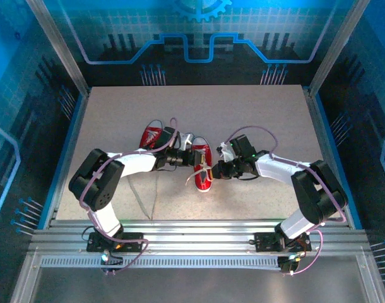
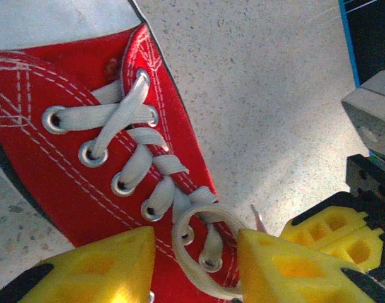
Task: Tie the shoes
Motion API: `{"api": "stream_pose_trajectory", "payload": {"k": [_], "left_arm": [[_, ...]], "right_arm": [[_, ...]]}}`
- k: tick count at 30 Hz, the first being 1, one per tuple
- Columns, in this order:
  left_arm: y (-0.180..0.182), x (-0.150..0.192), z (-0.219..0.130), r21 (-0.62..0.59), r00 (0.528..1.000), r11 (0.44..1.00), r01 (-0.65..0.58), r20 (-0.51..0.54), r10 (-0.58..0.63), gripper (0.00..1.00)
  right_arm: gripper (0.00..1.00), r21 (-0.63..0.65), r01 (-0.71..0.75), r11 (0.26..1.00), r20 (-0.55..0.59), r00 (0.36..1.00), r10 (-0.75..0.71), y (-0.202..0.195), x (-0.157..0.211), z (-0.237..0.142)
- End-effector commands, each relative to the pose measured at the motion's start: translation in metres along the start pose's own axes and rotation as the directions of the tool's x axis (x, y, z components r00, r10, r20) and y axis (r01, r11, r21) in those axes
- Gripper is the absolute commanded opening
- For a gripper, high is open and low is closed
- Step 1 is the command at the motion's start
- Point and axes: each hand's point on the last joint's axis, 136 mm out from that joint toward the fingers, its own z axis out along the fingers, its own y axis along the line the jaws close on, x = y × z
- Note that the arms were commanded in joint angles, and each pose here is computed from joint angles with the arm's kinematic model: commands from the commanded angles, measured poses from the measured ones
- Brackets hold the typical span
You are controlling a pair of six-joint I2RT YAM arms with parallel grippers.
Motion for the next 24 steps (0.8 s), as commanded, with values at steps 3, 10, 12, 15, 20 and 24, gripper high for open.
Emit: {"api": "stream_pose_trajectory", "payload": {"k": [3,10,12,15,20,24], "left_arm": [[-0.005,0.005,0.002,0.049,1.0,0.999,0.024,-0.018,-0.023,0.27],[-0.004,0.001,-0.009,0.026,1.0,1.0,-0.011,0.025,0.01,0.01],[-0.004,0.0,-0.014,0.012,0.999,1.0,-0.028,0.039,0.027,0.0],[-0.003,0.001,-0.019,-0.004,0.997,0.999,-0.049,0.053,0.049,0.0],[-0.001,0.002,-0.024,-0.019,0.995,0.998,-0.067,0.07,0.068,0.0],[0.001,0.004,-0.026,-0.03,0.994,0.996,-0.084,0.071,0.086,0.0]], "right_arm": [[0.0,0.016,0.059,0.998,0.011,0.998,-0.06,0.01,-0.006,-0.008],[0.0,0.07,0.103,0.992,-0.008,0.995,-0.103,0.01,-0.009,-0.018],[0.0,0.086,0.108,0.99,-0.024,0.994,-0.106,0.007,-0.005,-0.02],[0.0,0.095,0.131,0.987,-0.012,0.991,-0.13,0.012,-0.015,-0.027],[0.0,0.129,0.148,0.981,-0.034,0.989,-0.145,0.006,-0.019,-0.032],[0.0,0.156,0.159,0.975,-0.048,0.987,-0.153,-0.001,-0.023,-0.037]]}}
